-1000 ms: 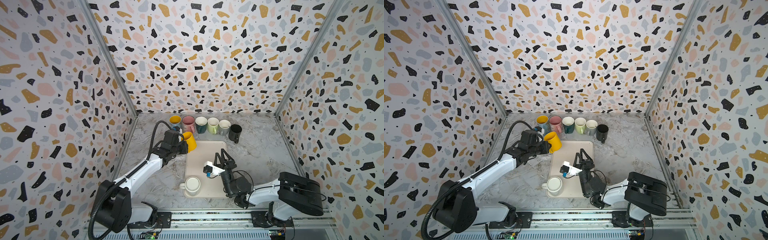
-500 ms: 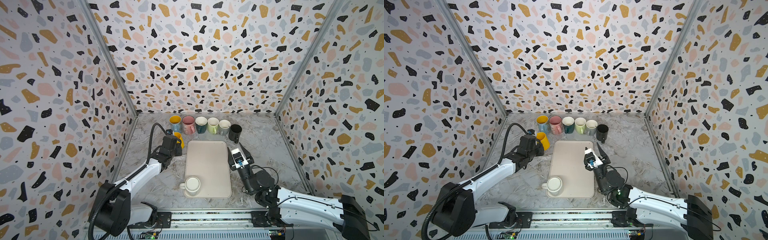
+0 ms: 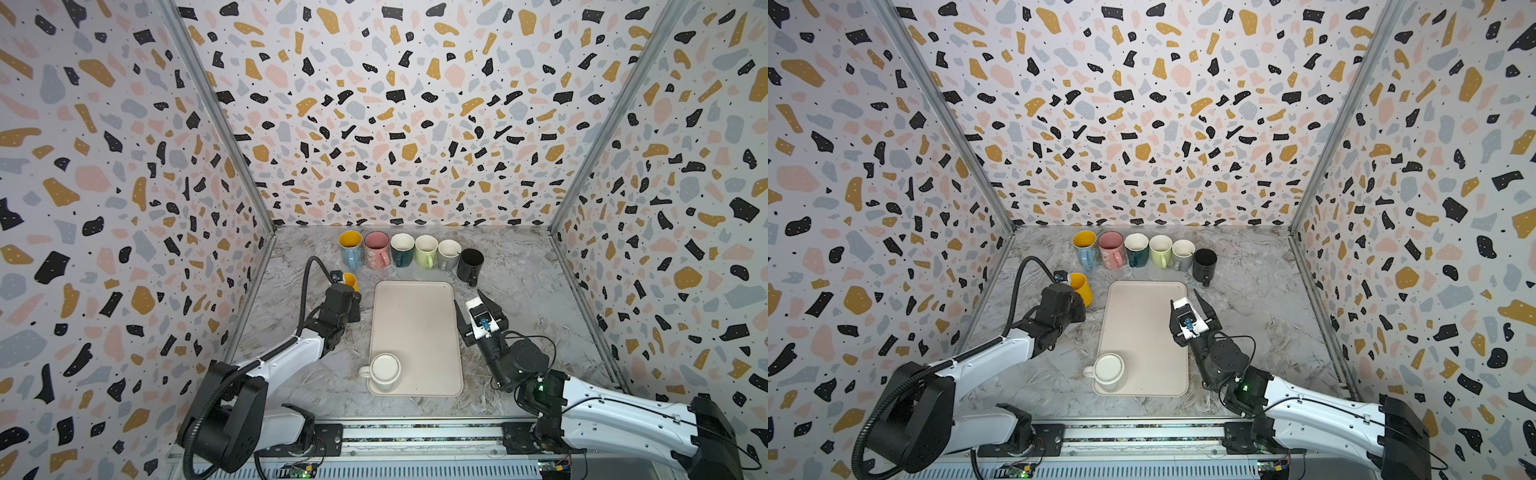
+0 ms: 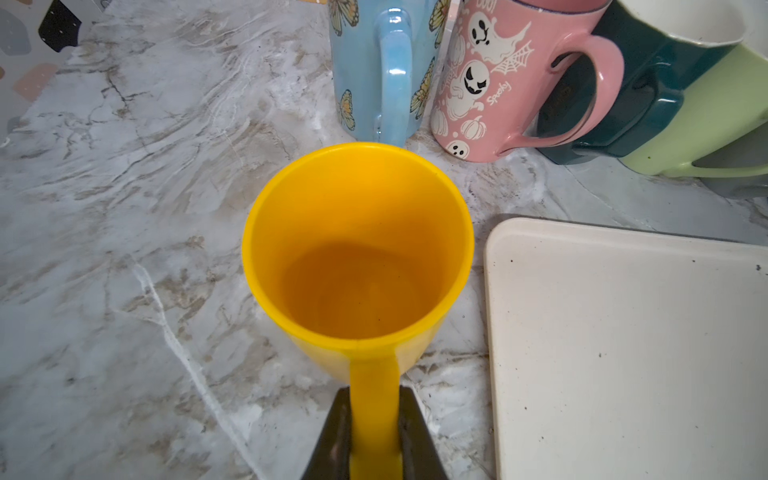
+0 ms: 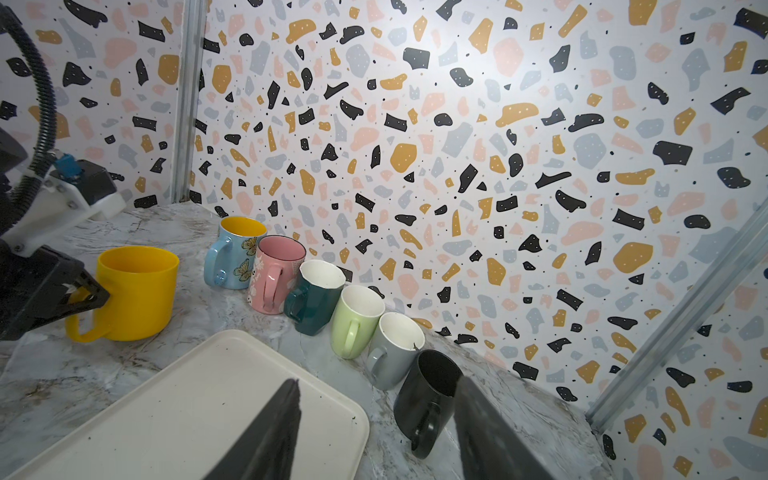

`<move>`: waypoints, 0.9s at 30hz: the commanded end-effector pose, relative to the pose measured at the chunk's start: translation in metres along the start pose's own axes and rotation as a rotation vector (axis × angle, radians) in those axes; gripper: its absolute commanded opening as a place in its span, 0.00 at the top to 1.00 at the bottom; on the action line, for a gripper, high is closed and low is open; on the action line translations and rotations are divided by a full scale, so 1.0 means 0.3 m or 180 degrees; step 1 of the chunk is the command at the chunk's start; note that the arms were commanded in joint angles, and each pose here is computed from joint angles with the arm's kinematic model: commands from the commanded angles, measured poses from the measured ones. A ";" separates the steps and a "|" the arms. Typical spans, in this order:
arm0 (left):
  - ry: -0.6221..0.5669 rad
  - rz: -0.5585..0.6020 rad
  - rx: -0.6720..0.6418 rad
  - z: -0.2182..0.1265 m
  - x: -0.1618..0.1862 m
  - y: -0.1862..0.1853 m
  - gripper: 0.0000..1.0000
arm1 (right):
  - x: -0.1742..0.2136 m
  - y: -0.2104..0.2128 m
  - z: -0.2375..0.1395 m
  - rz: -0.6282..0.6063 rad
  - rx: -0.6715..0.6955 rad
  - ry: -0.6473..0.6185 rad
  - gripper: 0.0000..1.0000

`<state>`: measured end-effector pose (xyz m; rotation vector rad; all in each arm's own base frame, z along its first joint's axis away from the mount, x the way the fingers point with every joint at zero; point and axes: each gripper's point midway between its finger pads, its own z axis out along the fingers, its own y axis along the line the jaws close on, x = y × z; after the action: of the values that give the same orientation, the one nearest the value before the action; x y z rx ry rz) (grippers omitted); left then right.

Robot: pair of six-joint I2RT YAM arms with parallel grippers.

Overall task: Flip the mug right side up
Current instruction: 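Lower the yellow mug upright beside the tray with the left gripper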

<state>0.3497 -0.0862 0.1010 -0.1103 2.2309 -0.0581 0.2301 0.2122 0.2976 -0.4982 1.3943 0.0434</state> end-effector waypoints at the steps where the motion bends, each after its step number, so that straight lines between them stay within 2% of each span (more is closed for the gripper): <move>1: -0.0627 -0.0107 0.0035 -0.012 -0.157 -0.016 1.00 | -0.023 -0.017 0.000 0.0147 0.0019 -0.0038 0.39; 14: -0.0571 -0.0007 -0.0070 0.050 -0.120 -0.009 1.00 | -0.005 -0.020 0.004 0.0195 0.0013 0.0007 0.38; 22: -0.0386 0.0026 -0.0119 0.083 -0.068 -0.002 1.00 | 0.000 -0.019 0.006 0.0213 0.0005 0.0013 0.37; 27: -0.0324 0.0009 -0.0079 0.082 -0.045 -0.004 0.76 | 0.003 -0.020 0.006 0.0229 0.0006 0.0017 0.37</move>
<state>0.3699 -0.0860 0.0848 -0.0961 2.1805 -0.0039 0.2341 0.2109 0.2921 -0.4769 1.4221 0.0785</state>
